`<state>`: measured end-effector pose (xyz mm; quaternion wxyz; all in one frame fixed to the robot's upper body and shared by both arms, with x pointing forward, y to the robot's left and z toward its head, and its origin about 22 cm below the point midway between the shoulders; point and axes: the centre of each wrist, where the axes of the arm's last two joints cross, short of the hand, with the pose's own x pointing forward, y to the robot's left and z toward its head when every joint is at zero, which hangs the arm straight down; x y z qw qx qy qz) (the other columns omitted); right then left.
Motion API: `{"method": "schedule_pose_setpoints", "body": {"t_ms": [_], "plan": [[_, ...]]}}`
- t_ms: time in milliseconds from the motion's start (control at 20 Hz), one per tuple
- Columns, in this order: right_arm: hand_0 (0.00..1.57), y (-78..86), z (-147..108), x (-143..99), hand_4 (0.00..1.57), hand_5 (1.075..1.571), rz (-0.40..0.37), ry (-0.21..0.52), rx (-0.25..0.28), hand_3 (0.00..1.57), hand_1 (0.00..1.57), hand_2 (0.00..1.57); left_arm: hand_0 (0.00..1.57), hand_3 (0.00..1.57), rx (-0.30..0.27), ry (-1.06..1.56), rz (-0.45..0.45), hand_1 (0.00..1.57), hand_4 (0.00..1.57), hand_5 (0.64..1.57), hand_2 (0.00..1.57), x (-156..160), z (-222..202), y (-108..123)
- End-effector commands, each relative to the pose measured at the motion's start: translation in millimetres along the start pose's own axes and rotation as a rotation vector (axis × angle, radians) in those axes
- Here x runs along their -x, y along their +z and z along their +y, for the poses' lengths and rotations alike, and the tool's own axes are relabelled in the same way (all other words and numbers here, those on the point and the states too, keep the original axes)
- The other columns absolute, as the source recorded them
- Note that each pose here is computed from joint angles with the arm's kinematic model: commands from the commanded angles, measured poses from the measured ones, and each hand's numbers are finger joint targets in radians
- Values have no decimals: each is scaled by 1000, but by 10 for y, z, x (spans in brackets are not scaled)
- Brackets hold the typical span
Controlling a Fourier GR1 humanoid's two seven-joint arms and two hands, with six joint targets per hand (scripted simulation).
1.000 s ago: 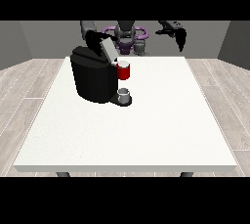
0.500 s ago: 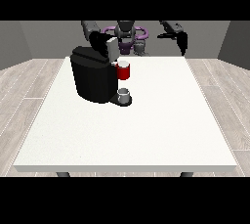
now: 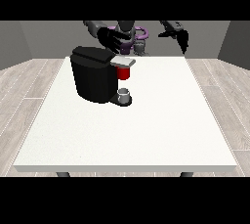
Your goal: Insert the coffee pod into the coffee machine and close the lid
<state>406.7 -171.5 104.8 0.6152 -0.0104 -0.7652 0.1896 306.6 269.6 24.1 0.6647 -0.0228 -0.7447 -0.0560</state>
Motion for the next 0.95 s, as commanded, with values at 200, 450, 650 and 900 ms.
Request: {"method": "schedule_pose_setpoints", "body": {"t_ms": [200,450,650,900], "plan": [[0,-91,69,-80,73,1571,-43,21,12,0,0,0,0,0,63,4,-49,0,196,1571,0,60,-6,96],[0,-28,451,-167,132,1571,-95,-73,-123,0,0,0,0,0,-16,11,-65,0,145,1571,0,87,3,24],[0,274,575,151,275,1571,-92,-177,-139,0,0,0,0,0,-16,42,-22,0,192,1571,0,130,38,119],[0,781,745,488,157,1571,7,-325,-97,0,0,0,0,0,-111,25,42,0,192,1571,0,477,99,363]]}}
